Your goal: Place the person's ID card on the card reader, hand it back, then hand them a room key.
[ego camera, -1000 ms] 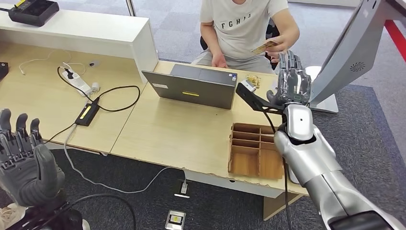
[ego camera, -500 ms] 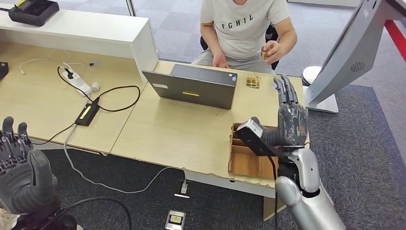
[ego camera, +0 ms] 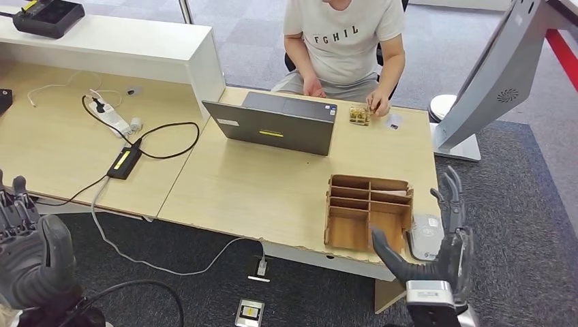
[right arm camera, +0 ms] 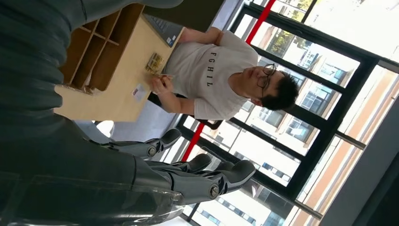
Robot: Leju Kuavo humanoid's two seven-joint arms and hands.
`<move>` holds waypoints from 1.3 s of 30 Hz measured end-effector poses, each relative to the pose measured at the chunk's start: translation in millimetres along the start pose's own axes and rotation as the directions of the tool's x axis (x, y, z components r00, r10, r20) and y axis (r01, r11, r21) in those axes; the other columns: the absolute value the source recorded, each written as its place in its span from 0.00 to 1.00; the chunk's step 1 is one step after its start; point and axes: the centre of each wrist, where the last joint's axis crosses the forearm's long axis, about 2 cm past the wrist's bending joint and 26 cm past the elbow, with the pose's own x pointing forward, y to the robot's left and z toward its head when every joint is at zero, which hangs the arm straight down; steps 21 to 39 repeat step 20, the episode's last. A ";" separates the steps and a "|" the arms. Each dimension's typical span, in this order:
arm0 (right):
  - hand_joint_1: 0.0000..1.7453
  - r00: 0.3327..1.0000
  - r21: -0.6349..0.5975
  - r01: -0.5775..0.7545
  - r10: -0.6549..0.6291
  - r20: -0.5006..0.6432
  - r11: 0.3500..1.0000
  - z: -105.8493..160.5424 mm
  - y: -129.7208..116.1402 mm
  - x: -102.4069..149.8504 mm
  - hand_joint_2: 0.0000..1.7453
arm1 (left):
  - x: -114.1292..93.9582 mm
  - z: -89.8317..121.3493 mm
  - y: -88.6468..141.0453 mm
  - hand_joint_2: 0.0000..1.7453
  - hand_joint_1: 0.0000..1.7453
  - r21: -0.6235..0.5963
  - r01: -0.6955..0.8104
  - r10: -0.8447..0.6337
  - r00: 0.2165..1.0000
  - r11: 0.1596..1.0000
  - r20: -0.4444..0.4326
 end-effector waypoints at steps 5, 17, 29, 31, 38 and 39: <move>0.00 1.000 -0.007 -0.003 0.003 0.015 1.000 8.2 -3.4 1.6 1.00 | -0.2 -0.4 -2.1 1.00 0.00 0.010 0.020 -0.020 1.000 1.000 0.004; 0.00 0.998 -0.033 0.033 -0.031 0.047 0.999 7.7 -3.1 2.9 1.00 | 4.2 0.6 -7.0 1.00 0.00 0.031 0.039 -0.040 0.999 0.999 0.013; 0.00 0.998 -0.037 0.040 -0.038 0.046 0.999 7.5 -2.3 3.2 1.00 | 4.3 1.2 -7.4 1.00 0.00 0.032 0.035 -0.035 0.999 0.999 0.009; 0.00 0.998 -0.037 0.040 -0.038 0.046 0.999 7.5 -2.3 3.2 1.00 | 4.3 1.2 -7.4 1.00 0.00 0.032 0.035 -0.035 0.999 0.999 0.009; 0.00 0.998 -0.037 0.040 -0.038 0.046 0.999 7.5 -2.3 3.2 1.00 | 4.3 1.2 -7.4 1.00 0.00 0.032 0.035 -0.035 0.999 0.999 0.009; 0.00 0.998 -0.037 0.040 -0.038 0.046 0.999 7.5 -2.3 3.2 1.00 | 4.3 1.2 -7.4 1.00 0.00 0.032 0.035 -0.035 0.999 0.999 0.009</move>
